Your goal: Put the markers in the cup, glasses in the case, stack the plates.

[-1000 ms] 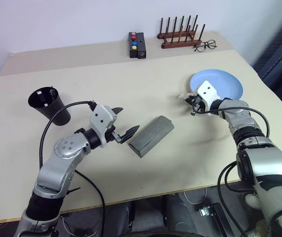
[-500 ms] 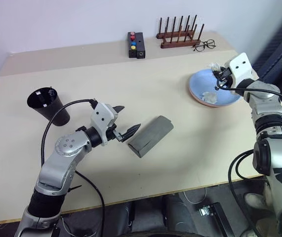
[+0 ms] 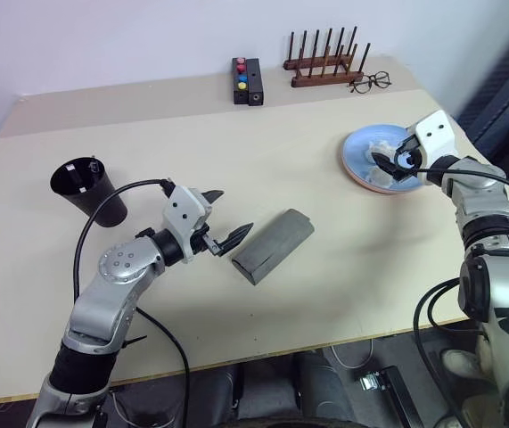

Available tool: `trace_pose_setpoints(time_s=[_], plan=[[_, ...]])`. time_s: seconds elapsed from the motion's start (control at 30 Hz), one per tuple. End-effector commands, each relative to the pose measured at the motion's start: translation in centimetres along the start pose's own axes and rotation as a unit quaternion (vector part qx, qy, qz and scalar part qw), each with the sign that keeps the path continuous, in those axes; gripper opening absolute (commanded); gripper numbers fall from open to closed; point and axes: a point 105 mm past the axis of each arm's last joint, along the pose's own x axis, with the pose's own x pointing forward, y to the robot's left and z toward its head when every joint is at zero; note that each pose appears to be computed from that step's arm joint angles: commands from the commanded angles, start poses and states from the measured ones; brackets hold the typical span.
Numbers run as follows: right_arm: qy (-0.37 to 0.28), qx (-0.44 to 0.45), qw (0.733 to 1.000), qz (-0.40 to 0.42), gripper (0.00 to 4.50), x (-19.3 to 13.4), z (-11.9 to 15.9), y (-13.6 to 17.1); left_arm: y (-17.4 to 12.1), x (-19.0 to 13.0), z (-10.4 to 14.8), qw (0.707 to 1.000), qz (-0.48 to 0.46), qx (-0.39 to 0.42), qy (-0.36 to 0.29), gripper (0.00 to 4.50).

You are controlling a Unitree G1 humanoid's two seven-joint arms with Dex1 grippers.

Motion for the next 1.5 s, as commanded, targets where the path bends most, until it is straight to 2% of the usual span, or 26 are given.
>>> trace_pose_setpoints(time_s=[0.03,0.17,0.3,0.5,0.73,0.87,1.1,1.5], plan=[[-0.086,0.016,0.995,0.055,4.49,-0.6,3.4,0.4,1.3,-1.3,0.4,0.998,0.043,0.006,-0.033,4.5],[-0.09,0.018,0.982,0.166,4.49,-3.3,2.8,2.6,1.0,-3.7,-0.9,0.998,0.047,-0.016,-0.027,4.5],[-0.052,0.019,0.974,0.221,4.49,-7.3,1.3,4.1,0.7,-6.1,-1.6,0.997,0.055,-0.04,-0.025,4.5],[0.018,0.01,0.976,0.218,4.49,-12.7,-0.3,4.2,-0.4,-10.5,-2.6,0.998,0.041,-0.038,0.014,4.5],[0.069,0.008,0.982,0.178,4.49,-16.6,-1.1,4.2,-0.7,-14.4,-3.0,0.996,0.059,-0.035,0.05,4.5],[0.094,0.011,0.982,0.161,4.49,-18.0,-2.2,4.3,-0.9,-14.8,-2.8,0.996,0.058,-0.034,0.058,4.5],[0.11,0.02,0.984,0.138,4.49,-18.9,-3.6,4.1,-0.8,-13.6,-2.5,0.997,0.042,-0.036,0.052,4.5],[0.108,0.019,0.986,0.126,4.49,-19.0,-3.5,3.0,-1.4,-12.7,-2.0,0.997,0.016,-0.046,0.054,4.5]])
